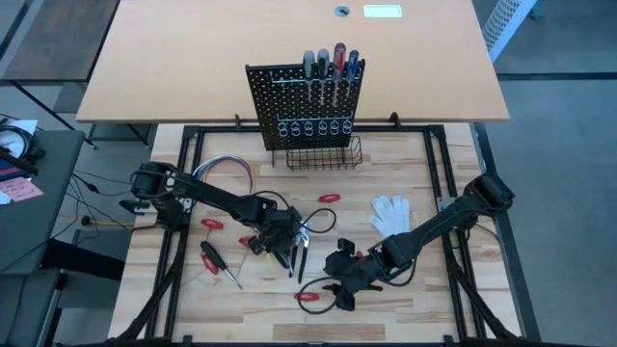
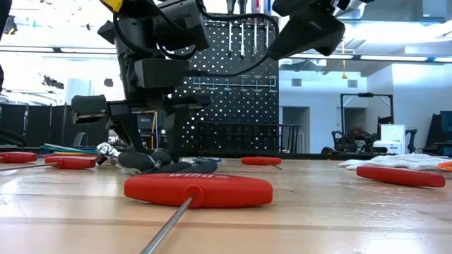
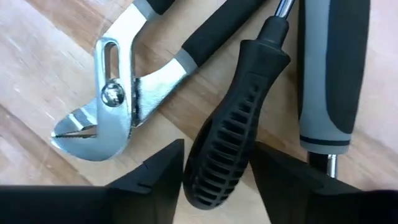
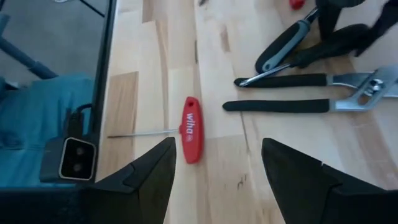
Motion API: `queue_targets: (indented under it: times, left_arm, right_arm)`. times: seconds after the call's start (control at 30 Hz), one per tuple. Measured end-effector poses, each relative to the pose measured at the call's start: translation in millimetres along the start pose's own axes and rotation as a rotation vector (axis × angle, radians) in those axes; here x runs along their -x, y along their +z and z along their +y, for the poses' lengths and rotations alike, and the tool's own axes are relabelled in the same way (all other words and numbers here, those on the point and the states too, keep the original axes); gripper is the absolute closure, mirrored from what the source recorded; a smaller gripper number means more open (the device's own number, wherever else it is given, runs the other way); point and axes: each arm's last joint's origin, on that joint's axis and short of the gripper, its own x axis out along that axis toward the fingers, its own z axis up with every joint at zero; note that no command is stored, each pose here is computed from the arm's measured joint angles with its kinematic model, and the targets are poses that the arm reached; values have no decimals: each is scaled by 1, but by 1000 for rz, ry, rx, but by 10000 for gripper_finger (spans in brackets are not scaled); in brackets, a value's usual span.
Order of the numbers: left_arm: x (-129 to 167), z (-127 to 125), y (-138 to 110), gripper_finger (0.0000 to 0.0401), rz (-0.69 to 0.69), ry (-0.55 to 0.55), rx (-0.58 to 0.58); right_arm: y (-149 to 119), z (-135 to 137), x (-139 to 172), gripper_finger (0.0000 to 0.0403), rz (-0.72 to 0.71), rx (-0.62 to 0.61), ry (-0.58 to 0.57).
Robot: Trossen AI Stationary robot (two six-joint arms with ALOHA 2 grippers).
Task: Hang tools onto peg board
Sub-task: Hang the black phillips screw onto the black pegboard
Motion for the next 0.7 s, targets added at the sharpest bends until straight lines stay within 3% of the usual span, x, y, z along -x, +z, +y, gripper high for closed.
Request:
queue_targets:
  times: [0.23,0.4,0.7]
  left_arm:
    - [2,-2,-1,300,3,-25,71]
    - [20,-5,-7,300,62,-7,157]
    - [71,-9,-16,300,95,103,375]
  right_arm:
    - [5,-8,-1,159,-73,-4,-118]
    - [11,-18,-3,159,-114,4,-201]
    - [10,-42,-61,163,-127,124,-254]
